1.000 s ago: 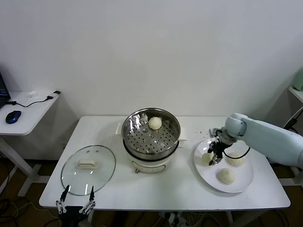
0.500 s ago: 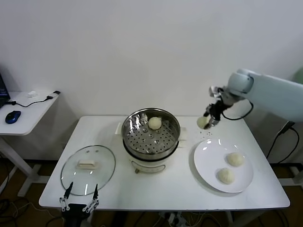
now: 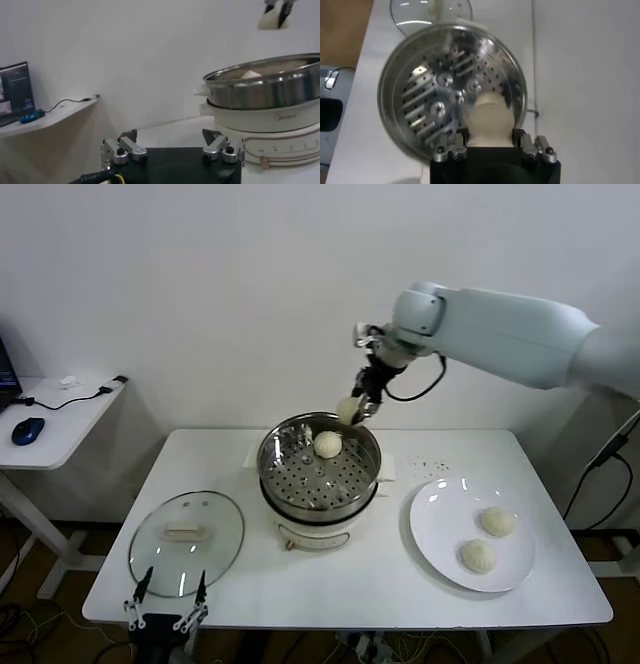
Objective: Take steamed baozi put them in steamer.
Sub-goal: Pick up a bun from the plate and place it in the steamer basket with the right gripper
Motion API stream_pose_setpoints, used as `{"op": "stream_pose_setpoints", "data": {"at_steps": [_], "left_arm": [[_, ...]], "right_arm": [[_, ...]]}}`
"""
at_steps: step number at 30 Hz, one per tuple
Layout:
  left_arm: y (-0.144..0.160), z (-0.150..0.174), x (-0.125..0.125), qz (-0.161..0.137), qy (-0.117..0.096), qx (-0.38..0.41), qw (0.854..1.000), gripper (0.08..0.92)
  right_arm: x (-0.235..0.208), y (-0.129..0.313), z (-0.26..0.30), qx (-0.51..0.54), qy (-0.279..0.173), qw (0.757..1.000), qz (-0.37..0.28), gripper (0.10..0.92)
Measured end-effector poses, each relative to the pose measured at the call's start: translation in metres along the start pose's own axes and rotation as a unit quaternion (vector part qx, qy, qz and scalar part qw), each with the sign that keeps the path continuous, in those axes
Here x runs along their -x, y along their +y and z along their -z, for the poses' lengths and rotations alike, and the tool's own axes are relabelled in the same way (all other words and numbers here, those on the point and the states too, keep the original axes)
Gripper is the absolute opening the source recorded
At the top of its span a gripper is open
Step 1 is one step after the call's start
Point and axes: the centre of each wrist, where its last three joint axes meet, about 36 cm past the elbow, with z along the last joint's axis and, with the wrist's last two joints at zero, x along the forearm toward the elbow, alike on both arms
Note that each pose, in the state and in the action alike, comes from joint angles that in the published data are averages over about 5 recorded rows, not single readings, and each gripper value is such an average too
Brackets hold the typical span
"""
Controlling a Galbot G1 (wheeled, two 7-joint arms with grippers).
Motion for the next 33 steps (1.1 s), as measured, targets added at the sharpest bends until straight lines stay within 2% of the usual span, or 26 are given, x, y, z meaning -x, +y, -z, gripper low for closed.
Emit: {"op": "stream_pose_setpoints", "data": {"at_steps": [7,14,28,33], "left_arm": [[0.003,-0.004,-0.002,0.005,0.003,-0.001,1.000,0.823],[0.006,-0.005,-0.002,0.005,0.006,-0.002,1.000,0.823],[0.005,-0.012,0.002,0.004,0.013,-0.004,1.000,0.823],[0.003,-0.013,0.002,0.004,0.014,-0.005,1.000,0.823]], "right_arm": [[0.052,0.008,0.038,-0.018,0.005,1.000,0.025,0.580],[0.095,0.013,0.053,-0.025,0.011,0.999,0.039,0.585],[0.139,0.017,0.063,-0.025,0.017,0.998,0.052,0.591],[0.141,0.015,0.064,-0.021,0.016,0.998,0.050,0.701]]}}
